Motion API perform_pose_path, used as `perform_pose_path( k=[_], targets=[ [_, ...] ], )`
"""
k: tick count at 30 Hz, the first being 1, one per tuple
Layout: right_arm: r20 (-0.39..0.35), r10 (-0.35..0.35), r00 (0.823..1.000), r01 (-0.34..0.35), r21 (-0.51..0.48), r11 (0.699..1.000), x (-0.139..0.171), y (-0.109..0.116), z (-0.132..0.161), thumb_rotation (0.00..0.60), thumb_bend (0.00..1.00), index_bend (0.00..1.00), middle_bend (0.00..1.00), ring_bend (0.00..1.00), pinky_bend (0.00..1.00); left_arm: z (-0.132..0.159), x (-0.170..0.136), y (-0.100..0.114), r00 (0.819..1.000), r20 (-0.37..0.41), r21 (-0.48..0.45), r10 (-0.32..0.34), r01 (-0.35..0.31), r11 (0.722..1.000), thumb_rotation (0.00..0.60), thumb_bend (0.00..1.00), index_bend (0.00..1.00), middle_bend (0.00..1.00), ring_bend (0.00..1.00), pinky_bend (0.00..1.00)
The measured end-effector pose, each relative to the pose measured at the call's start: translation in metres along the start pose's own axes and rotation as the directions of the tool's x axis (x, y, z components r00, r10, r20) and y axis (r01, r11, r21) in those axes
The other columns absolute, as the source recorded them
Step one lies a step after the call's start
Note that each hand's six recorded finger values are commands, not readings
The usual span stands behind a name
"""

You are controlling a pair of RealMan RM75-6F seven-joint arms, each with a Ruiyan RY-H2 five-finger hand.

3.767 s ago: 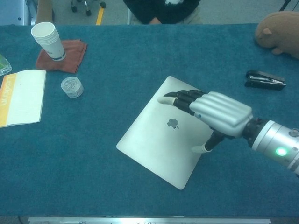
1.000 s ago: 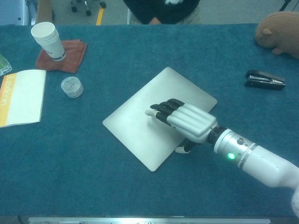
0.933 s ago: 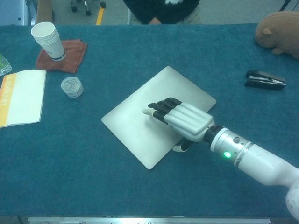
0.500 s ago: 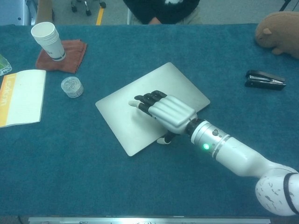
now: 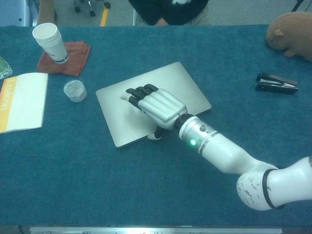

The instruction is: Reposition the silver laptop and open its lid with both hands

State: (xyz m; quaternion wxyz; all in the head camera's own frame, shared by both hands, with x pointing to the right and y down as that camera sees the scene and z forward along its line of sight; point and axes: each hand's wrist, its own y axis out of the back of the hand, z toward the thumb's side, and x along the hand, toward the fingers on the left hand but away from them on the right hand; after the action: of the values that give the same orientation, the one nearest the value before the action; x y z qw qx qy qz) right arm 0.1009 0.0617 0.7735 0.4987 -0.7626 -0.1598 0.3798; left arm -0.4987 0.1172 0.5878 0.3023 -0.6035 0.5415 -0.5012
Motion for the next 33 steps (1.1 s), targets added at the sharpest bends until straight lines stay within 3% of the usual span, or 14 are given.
perform_pose_path(
  k=[23,33],
  targets=[
    [0.071,-0.055,0.996,0.054,0.016,0.998,-0.057,0.020,0.015,0.600,0.13,0.00,0.02,0.00,0.06,0.001,0.000,0.002,1.000,0.008,-0.003,0.004,-0.004,1.000,0.600,0.38,0.13,0.09,0.02,0.07],
    [0.037,-0.057,0.998,0.058,-0.017,0.998,-0.051,0.031,0.019,0.600,0.13,0.00,0.02,0.00,0.06,0.002,0.000,0.003,1.000,0.014,0.000,0.002,-0.002,1.000,0.600,0.38,0.13,0.09,0.02,0.07]
  ],
)
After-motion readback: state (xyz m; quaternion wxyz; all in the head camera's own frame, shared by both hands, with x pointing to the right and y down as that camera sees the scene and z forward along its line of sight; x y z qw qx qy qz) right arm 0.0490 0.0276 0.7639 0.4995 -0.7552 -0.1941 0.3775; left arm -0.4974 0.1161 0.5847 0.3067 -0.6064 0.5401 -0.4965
